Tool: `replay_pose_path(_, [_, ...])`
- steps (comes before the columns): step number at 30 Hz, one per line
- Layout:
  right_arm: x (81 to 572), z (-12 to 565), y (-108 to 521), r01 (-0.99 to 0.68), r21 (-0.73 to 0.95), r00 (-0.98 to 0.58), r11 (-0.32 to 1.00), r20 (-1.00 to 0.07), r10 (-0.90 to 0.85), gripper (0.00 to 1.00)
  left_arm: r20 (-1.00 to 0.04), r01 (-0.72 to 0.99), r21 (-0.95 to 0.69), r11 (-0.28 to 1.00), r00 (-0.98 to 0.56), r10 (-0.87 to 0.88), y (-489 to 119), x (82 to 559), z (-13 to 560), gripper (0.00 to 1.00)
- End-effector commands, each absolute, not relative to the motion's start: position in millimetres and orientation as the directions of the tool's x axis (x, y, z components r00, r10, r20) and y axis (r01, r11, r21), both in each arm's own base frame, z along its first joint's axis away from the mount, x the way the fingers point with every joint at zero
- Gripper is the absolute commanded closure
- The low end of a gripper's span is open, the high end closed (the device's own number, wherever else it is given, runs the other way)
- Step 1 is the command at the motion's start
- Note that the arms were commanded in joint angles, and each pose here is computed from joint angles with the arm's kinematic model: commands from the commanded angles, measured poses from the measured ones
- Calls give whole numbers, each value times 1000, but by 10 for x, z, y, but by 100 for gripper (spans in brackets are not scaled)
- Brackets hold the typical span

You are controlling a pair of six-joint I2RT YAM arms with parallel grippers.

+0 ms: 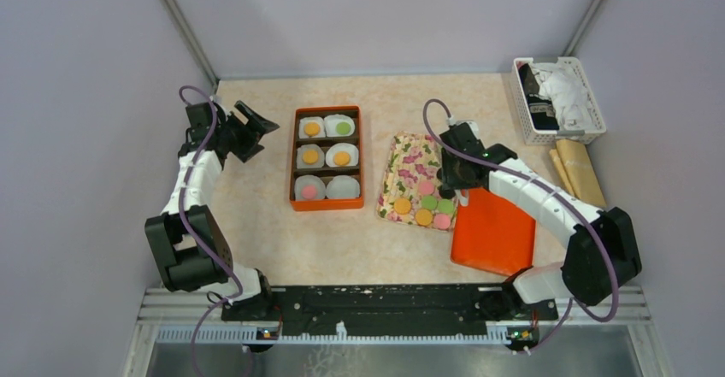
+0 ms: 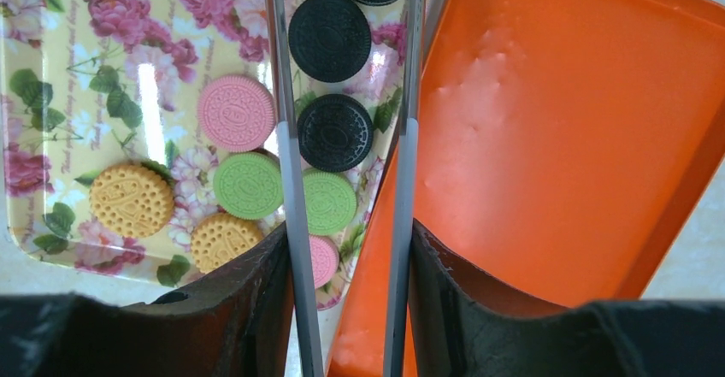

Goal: Pack the cookies

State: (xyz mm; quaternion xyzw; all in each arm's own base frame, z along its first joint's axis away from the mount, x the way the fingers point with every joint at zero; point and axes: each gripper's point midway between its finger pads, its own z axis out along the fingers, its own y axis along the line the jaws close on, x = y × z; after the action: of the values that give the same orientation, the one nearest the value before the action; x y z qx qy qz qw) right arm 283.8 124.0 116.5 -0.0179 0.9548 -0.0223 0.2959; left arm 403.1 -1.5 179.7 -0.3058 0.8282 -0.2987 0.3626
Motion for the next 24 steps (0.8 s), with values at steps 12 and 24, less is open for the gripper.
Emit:
replay_pose_path(12, [3104,1018,1341,-26,-2,-819,1000,-574,-22,59,-463,-230,-727,647,-532,-709,-37,4047,1957,13])
replay_pose_path(24, [3233,1235,1386,-33,7,-790,999,-613,-22,90,-461,-234,-726,647,-532,-710,-33,4039,1937,13])
